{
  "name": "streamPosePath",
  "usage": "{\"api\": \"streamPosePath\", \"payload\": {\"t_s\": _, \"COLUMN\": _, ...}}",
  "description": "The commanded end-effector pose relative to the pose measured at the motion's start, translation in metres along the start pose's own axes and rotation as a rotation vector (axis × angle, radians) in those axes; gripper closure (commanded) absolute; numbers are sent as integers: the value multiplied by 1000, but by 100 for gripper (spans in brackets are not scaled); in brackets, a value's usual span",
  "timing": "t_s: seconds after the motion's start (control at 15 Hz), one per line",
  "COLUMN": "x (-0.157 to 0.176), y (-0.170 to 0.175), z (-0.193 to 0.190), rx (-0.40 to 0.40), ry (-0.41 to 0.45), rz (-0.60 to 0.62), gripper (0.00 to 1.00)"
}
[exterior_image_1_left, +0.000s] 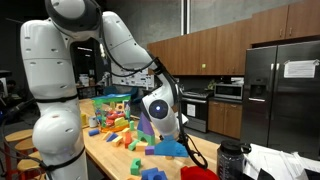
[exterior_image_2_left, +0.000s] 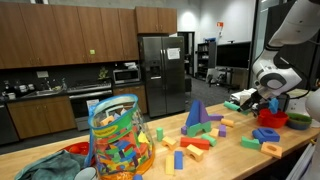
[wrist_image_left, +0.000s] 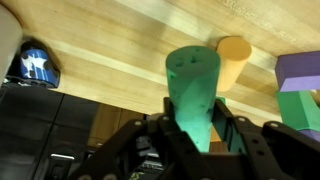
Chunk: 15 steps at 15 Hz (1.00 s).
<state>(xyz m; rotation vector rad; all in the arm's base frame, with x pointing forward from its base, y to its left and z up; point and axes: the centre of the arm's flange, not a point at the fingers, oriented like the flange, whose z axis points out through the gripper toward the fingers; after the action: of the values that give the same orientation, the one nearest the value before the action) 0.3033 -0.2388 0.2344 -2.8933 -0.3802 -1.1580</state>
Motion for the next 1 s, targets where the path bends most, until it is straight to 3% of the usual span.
{"api": "streamPosePath", "payload": {"t_s": 0.0, "x": 3, "y": 0, "z": 2, "rx": -48, "ry": 45, "rz": 44, "gripper": 84}}
{"api": "streamPosePath", "payload": {"t_s": 0.93, "x": 8, "y": 0, "z": 0, "rx": -60, "ry": 83, "rz": 158, "gripper": 84}}
